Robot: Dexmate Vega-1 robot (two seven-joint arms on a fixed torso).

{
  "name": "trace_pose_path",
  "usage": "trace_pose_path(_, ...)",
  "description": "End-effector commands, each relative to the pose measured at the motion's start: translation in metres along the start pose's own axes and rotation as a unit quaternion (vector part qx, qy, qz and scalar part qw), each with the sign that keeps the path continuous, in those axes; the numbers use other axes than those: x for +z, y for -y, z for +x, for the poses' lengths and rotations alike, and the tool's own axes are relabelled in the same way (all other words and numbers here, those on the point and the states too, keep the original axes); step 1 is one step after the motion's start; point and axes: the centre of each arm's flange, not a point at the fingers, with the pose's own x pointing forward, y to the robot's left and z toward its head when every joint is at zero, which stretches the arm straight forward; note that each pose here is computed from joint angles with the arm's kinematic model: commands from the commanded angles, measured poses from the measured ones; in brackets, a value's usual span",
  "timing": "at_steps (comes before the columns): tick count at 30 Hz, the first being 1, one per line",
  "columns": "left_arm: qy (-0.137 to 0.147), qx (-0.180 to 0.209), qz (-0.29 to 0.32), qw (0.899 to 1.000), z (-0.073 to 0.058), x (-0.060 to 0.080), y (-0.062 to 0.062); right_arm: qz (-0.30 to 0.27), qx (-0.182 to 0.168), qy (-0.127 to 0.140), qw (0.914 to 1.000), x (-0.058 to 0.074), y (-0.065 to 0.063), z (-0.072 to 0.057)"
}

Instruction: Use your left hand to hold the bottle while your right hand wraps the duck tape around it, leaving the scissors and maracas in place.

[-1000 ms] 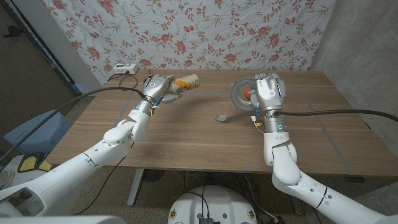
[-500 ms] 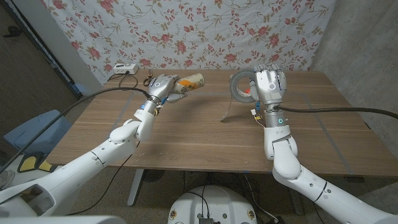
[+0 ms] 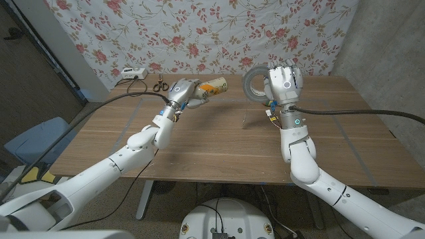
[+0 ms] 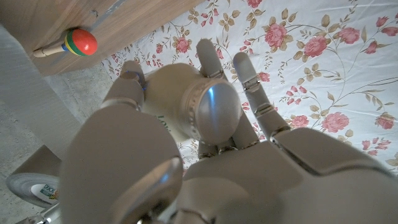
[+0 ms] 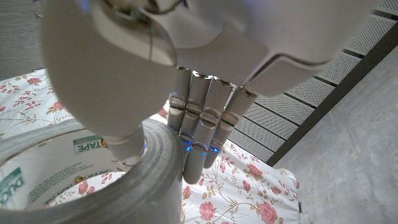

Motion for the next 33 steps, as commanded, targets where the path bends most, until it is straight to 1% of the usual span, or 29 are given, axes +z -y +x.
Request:
trace_pose_path(1,0.032,-0.021,-0.013,0.999,0.012,0.022,0.008,-0.028,-0.041,0.004,0.9988,-0.003,0.005,0.034)
trace_pose_path(12,0.042,-0.039,-0.014,0.998,0.017,0.029,0.012,-0.052,-0.069,0.018,0.9961,-0.004,0.013,0.055)
trace_pose_path(15,0.042,-0.042,-0.014,0.998,0.017,0.03,0.012,-0.059,-0.073,0.022,0.9954,-0.003,0.012,0.06)
trace_pose_path(19,0.04,-0.044,-0.012,0.998,0.017,0.03,0.013,-0.061,-0.071,0.023,0.9953,-0.005,0.008,0.066)
trace_pose_path(24,0.034,-0.042,-0.006,0.999,0.015,0.028,0.01,-0.049,-0.066,0.018,0.9964,-0.008,0.002,0.068)
trace_pose_path(27,0.029,-0.04,-0.001,0.999,0.013,0.027,0.007,-0.042,-0.063,0.019,0.9969,-0.009,-0.001,0.066)
trace_pose_path(29,0.024,-0.031,0.006,0.999,0.012,0.026,0.005,-0.037,-0.063,0.018,0.9972,-0.011,-0.003,0.065)
trace_pose_path(31,0.016,-0.024,0.012,1.0,0.011,0.024,0.002,-0.033,-0.059,0.014,0.9976,-0.015,-0.005,0.064)
trace_pose_path(33,0.013,-0.024,0.013,1.0,0.011,0.024,0.0,-0.031,-0.055,0.012,0.9979,-0.016,-0.006,0.063)
